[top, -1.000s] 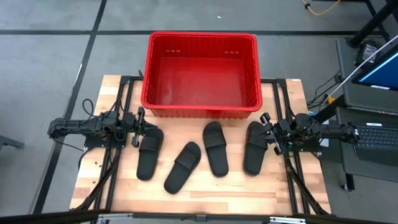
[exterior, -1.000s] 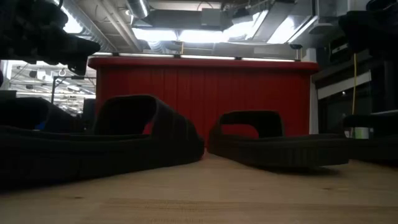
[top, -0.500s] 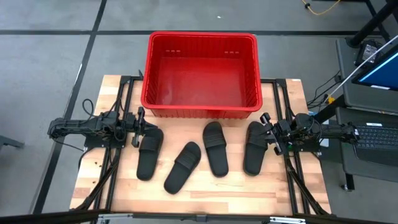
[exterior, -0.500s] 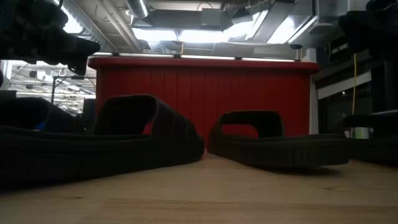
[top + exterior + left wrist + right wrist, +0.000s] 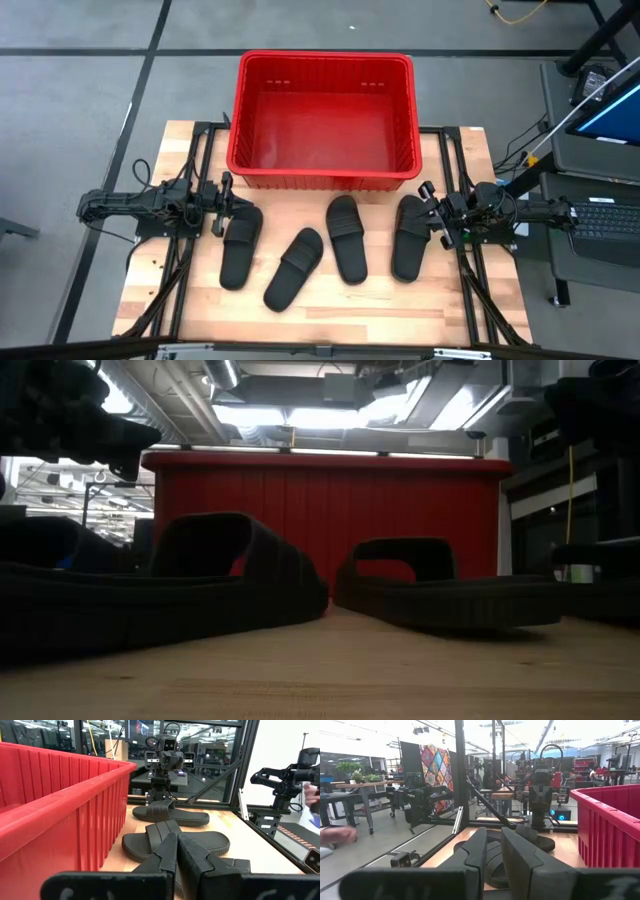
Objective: Pick and place slides into bin
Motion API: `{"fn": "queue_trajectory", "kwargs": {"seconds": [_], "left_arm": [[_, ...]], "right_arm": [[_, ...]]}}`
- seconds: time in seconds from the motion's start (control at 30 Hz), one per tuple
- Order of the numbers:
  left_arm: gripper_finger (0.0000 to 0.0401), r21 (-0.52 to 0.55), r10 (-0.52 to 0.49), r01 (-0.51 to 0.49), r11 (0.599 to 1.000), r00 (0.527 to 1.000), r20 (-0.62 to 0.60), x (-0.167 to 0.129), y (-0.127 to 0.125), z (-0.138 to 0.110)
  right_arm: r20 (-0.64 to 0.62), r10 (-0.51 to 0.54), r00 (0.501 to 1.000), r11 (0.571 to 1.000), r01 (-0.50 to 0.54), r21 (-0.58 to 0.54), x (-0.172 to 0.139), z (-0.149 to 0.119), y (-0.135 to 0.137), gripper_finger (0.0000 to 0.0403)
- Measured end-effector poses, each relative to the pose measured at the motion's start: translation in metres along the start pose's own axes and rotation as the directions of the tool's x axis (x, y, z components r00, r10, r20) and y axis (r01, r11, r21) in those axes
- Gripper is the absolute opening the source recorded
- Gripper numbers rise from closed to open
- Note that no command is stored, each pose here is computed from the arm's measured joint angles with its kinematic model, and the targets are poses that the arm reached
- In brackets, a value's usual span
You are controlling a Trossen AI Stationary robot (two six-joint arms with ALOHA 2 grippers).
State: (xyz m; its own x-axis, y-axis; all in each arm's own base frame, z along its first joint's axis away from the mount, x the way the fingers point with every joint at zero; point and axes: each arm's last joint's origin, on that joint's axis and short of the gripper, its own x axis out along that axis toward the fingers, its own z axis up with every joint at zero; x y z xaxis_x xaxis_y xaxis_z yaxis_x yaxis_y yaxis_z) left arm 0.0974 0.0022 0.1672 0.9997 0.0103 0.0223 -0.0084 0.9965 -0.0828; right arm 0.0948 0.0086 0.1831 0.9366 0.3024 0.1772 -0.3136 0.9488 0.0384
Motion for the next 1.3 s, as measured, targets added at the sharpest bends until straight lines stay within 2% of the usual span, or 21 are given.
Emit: {"fn": "queue_trajectory", "kwargs": {"seconds": [0.17, 0.63, 0.87, 1.03, 1.3], "left_arm": [[0.0006, 0.0, 0.0, 0.0, 1.0, 1.0, 0.0, 0.0, 0.0, 0.0001], [0.0008, 0.0, 0.0, 0.0, 1.0, 1.0, 0.0, 0.0, 0.0, 0.0001], [0.0006, 0.0, 0.017, -0.017, 1.0, 1.0, 0.017, 0.0, 0.0004, 0.0015], [0.0006, 0.0, 0.03, -0.03, 1.0, 0.999, 0.018, 0.0, 0.0008, 0.0016], [0.0006, -0.001, 0.051, -0.051, 0.999, 0.999, 0.019, 0.0, 0.0014, 0.0015]], "right_arm": [[0.0, 0.0, 1.0, 1.0, 0.0, -0.027, 0.0, 0.0, 0.0, 0.006], [0.0, 0.0, 1.0, 0.991, 0.0, 0.134, 0.0, 0.0, 0.0, 0.006], [0.001, 0.0, 1.0, 0.992, 0.0, 0.129, 0.0, 0.0, 0.0, 0.006], [0.001, 0.0, 1.0, 0.997, 0.0, 0.081, 0.0, 0.0002, 0.0, 0.006], [0.001, 0.0, 1.0, 0.994, 0.0, 0.107, 0.0, 0.0002, 0.0, 0.006]]}}
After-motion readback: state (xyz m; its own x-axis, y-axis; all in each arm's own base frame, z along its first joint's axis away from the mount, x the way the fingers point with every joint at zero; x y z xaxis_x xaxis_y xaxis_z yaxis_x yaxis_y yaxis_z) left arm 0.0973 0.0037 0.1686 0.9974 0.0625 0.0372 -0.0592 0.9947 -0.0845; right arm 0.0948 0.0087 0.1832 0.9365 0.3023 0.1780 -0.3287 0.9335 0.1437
